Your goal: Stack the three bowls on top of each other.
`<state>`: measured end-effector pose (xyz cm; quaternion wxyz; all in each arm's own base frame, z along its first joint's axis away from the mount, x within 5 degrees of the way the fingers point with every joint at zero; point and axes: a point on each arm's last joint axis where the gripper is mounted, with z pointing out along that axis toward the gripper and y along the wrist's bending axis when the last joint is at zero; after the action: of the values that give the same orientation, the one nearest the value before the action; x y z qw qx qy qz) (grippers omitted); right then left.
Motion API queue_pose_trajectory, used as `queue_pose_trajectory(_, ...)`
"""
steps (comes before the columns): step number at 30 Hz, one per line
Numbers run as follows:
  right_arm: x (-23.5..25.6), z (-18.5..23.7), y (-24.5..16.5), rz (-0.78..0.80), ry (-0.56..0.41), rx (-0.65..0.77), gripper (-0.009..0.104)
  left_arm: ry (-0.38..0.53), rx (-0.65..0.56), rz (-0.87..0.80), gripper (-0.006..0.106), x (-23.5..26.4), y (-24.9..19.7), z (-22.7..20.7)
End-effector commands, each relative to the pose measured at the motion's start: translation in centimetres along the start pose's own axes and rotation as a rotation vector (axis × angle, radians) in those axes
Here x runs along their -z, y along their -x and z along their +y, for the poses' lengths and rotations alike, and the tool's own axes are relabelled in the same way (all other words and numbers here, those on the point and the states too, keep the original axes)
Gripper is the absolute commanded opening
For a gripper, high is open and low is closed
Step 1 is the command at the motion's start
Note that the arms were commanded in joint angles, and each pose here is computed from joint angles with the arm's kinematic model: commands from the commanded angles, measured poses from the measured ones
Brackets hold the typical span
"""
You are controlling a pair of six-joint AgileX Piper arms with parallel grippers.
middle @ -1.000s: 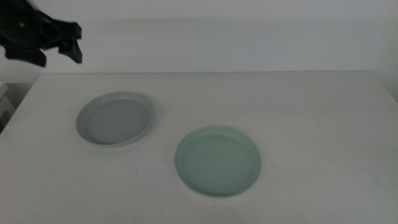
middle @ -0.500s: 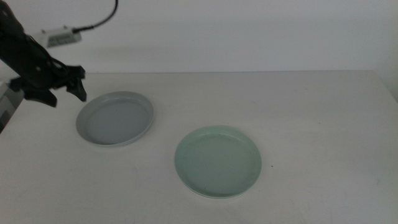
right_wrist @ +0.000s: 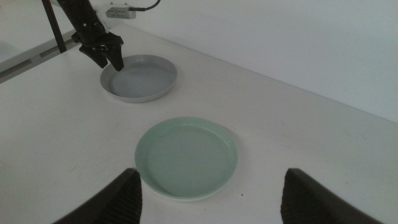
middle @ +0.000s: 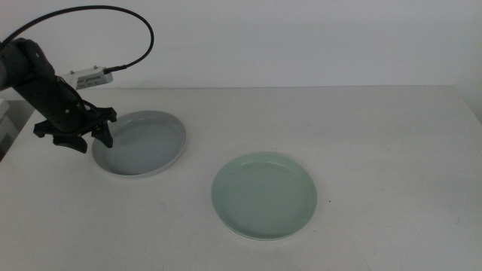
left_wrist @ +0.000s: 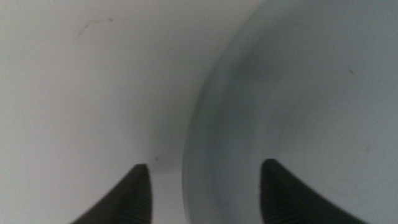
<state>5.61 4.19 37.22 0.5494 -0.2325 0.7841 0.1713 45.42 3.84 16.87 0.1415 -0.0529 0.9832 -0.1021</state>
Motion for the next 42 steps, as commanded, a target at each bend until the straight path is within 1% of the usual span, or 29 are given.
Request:
queue_pose_trajectory(1, 0.2, -0.2, 1.2, -0.085, -0.020, 0.001, 0.056, -0.022, 0.000, -0.107, 0.046, 3.0, 1.2, -0.9)
queue_pose_trajectory(6, 0.2, -0.2, 1.2, -0.085, -0.020, 0.001, 0.056, -0.022, 0.010, -0.088, 0.025, 2.0, 1.1, -0.7)
queue_pose_trajectory(11, 0.2, -0.2, 1.2, -0.085, -0.020, 0.001, 0.056, -0.024, 0.012, -0.079, 0.001, 2.1, 1.1, -0.7)
queue_pose_trajectory(16, 0.2, -0.2, 1.2, -0.085, -0.020, 0.001, 0.056, -0.022, -0.005, -0.095, 0.000, 3.5, 1.2, -1.0)
queue_pose_trajectory(21, 0.2, -0.2, 1.2, -0.085, -0.020, 0.001, 0.056, -0.032, -0.029, -0.149, 0.000, 8.2, 0.9, -2.1)
queue_pose_trajectory(27, 0.2, -0.2, 1.2, -0.085, -0.020, 0.001, 0.056, -0.114, -0.040, -0.206, 0.000, 13.6, -1.5, -4.6)
queue_pose_trajectory(30, 0.2, -0.2, 1.2, -0.085, -0.020, 0.001, 0.056, -0.135, -0.078, -0.216, 0.000, 15.2, -3.3, -6.8)
queue_pose_trajectory(31, 0.2, -0.2, 1.2, -0.085, -0.020, 0.001, 0.056, -0.155, -0.102, -0.214, 0.000, 15.8, -4.4, -8.6)
queue_pose_trajectory(32, 0.2, -0.2, 1.2, -0.085, -0.020, 0.001, 0.056, -0.165, -0.114, -0.210, 0.000, 16.0, -4.8, -9.4)
queue_pose_trajectory(38, 0.2, -0.2, 1.2, -0.085, -0.020, 0.001, 0.056, -0.230, -0.227, -0.171, 0.000, 15.3, -6.9, -15.4)
queue_pose_trajectory(42, 0.2, -0.2, 1.2, -0.085, -0.020, 0.001, 0.056, -0.252, -0.283, -0.166, 0.000, 14.3, -7.8, -18.6)
